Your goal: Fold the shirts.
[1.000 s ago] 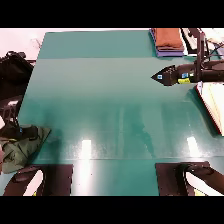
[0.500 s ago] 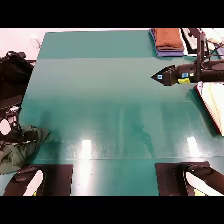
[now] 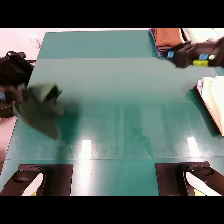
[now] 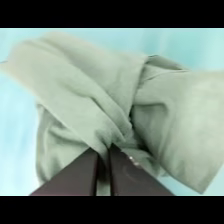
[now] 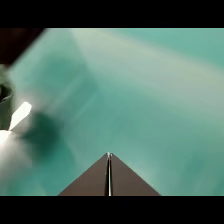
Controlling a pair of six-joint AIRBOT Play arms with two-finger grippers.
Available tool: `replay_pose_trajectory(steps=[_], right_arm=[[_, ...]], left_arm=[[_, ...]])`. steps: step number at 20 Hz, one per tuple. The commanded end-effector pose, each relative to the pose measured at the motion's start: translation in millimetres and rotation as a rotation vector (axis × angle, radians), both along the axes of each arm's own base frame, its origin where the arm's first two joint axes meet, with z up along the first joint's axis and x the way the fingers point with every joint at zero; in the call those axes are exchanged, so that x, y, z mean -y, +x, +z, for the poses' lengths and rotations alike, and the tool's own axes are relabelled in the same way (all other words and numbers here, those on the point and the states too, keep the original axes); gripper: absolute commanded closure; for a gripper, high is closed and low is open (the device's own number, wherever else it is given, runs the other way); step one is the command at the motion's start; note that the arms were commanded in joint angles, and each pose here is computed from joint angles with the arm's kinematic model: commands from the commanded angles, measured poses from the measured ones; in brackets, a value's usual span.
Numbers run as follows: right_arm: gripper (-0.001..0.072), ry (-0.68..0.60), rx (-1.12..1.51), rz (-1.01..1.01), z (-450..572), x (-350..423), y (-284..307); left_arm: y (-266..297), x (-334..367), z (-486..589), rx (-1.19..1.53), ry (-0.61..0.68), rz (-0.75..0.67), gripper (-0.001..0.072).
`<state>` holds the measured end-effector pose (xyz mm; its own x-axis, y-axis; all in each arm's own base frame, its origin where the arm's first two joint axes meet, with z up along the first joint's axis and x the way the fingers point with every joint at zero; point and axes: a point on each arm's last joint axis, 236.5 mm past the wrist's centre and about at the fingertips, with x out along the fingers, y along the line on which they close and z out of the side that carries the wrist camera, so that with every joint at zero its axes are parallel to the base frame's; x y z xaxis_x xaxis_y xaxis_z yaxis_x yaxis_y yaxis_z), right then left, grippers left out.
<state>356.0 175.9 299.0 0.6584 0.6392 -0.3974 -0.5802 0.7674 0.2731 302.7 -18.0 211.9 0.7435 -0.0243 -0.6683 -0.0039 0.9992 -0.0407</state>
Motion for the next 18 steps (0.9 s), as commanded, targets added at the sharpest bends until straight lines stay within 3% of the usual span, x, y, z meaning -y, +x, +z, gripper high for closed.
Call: replay_pose_trajectory(steps=[1, 7, 11, 12, 13, 14, 18], right_arm=[[0.0695, 0.025, 0.152, -0.017, 61, 3, -5], [0.0695, 0.007, 0.265, -0.035, 105, 10, -15], [0.0695, -0.030, 0.291, -0.080, 113, 22, -13], [0.0694, -0.029, 0.290, -0.080, 113, 21, -13], [0.0694, -0.029, 0.290, -0.080, 112, 22, -13], [0.0695, -0.029, 0.289, -0.080, 112, 21, -13], [0.0694, -0.029, 0.289, -0.079, 112, 21, -13]], left_arm=[[3, 69, 103, 0.235, -0.087, -0.199, 0.0690], [28, 235, 66, 0.080, -0.074, -0.580, 0.0689], [-12, 373, -40, -0.127, -0.014, -0.920, 0.0683], [-22, 399, -60, -0.146, -0.016, -0.980, 0.0562], [-27, 418, -72, -0.151, -0.036, -1.006, 0.0243], [-25, 430, -77, -0.141, -0.059, -1.009, 0.0117], [44, 388, -64, -0.107, -0.103, -0.839, 0.0145]])
